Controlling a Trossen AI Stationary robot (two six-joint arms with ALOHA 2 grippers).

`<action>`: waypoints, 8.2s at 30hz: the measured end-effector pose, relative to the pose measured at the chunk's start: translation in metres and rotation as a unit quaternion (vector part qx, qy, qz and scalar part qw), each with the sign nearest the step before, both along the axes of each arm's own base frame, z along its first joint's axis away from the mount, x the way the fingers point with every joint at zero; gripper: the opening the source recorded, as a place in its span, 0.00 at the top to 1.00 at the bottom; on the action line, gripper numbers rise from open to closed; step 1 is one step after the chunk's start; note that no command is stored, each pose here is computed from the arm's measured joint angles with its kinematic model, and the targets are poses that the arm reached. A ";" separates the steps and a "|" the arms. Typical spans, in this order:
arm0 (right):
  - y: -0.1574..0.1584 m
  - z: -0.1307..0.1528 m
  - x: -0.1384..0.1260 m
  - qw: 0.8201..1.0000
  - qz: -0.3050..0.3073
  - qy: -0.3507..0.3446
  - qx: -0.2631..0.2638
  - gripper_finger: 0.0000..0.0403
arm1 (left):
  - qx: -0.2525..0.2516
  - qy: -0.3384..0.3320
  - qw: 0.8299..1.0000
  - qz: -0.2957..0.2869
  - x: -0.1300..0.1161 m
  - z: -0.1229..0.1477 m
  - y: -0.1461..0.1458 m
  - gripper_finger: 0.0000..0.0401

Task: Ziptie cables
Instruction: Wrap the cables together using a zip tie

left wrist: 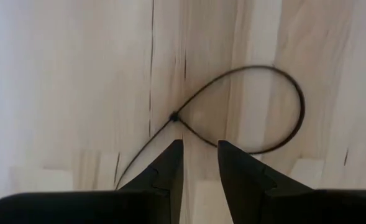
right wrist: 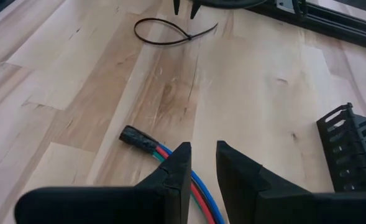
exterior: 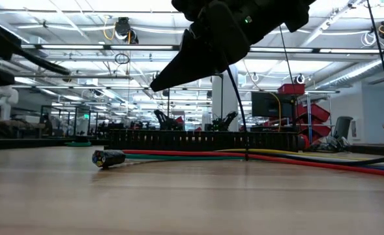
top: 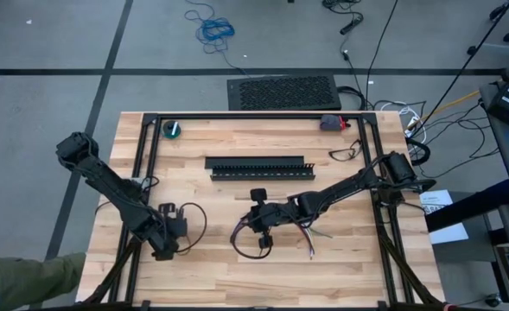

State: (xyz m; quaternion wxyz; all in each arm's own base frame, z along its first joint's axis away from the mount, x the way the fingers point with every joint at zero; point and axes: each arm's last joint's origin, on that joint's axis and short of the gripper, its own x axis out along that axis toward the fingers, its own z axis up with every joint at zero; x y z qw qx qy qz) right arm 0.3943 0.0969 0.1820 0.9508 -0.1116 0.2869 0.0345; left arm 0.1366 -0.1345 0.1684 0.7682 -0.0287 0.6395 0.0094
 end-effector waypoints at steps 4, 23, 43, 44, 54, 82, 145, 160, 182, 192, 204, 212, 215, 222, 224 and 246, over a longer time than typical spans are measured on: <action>-0.001 0.001 0.001 1.000 0.001 -0.004 -0.002 0.84 | -0.005 0.021 1.000 0.005 -0.002 0.000 0.001 0.76; 0.000 0.001 0.000 1.000 0.002 -0.003 -0.001 0.84 | 0.066 -0.014 0.998 -0.015 -0.005 -0.008 0.009 0.76; 0.000 0.000 0.000 1.000 0.004 -0.002 -0.002 0.84 | 0.070 -0.048 0.995 -0.048 -0.006 -0.030 0.013 0.76; 0.000 0.000 0.000 1.000 0.004 -0.002 -0.002 0.84 | 0.070 -0.048 0.995 -0.048 -0.006 -0.030 0.013 0.76; 0.000 0.000 0.000 1.000 0.004 -0.002 -0.003 0.84 | 0.075 -0.081 0.992 -0.067 -0.002 -0.029 0.011 0.68; 0.000 -0.001 -0.001 1.000 0.004 0.007 0.000 0.84 | 0.048 -0.075 0.993 -0.077 0.006 -0.046 0.008 0.92; 0.021 0.025 -0.085 0.990 -0.131 -0.047 -0.006 0.93 | 0.088 -0.005 0.962 -0.260 0.066 -0.010 0.005 1.00; 0.019 0.017 -0.091 0.988 -0.157 -0.004 0.013 0.93 | 0.070 0.000 0.941 -0.330 0.073 -0.013 0.011 0.78; 0.025 0.017 -0.093 0.985 -0.168 -0.009 0.045 0.93 | 0.110 -0.049 0.855 -0.505 0.083 -0.023 -0.004 0.74; 0.028 0.017 -0.094 0.984 -0.167 -0.010 0.053 0.93 | 0.096 -0.014 0.851 -0.516 0.086 -0.042 -0.008 0.88; 0.027 0.017 -0.094 0.983 -0.175 -0.012 0.061 0.93 | 0.064 -0.020 0.937 -0.343 0.097 -0.028 -0.004 1.00; 0.013 -0.013 -0.079 0.968 -0.239 -0.034 0.062 0.93 | 0.118 0.006 0.954 -0.277 0.095 0.035 -0.005 1.00; 0.015 -0.026 -0.070 0.972 -0.214 -0.056 0.081 0.93 | 0.130 0.012 0.961 -0.246 0.097 0.054 -0.005 1.00; 0.010 -0.024 -0.027 0.953 -0.109 -0.203 0.197 0.90 | 0.153 0.028 0.971 -0.181 0.098 0.060 0.006 1.00; 0.005 -0.027 -0.012 0.954 -0.093 -0.202 0.202 0.87 | 0.156 0.026 0.972 -0.177 0.101 0.060 0.008 1.00; -0.002 -0.043 0.065 0.978 -0.090 -0.110 0.153 0.70 | 0.182 0.025 0.961 -0.205 0.103 0.061 0.013 1.00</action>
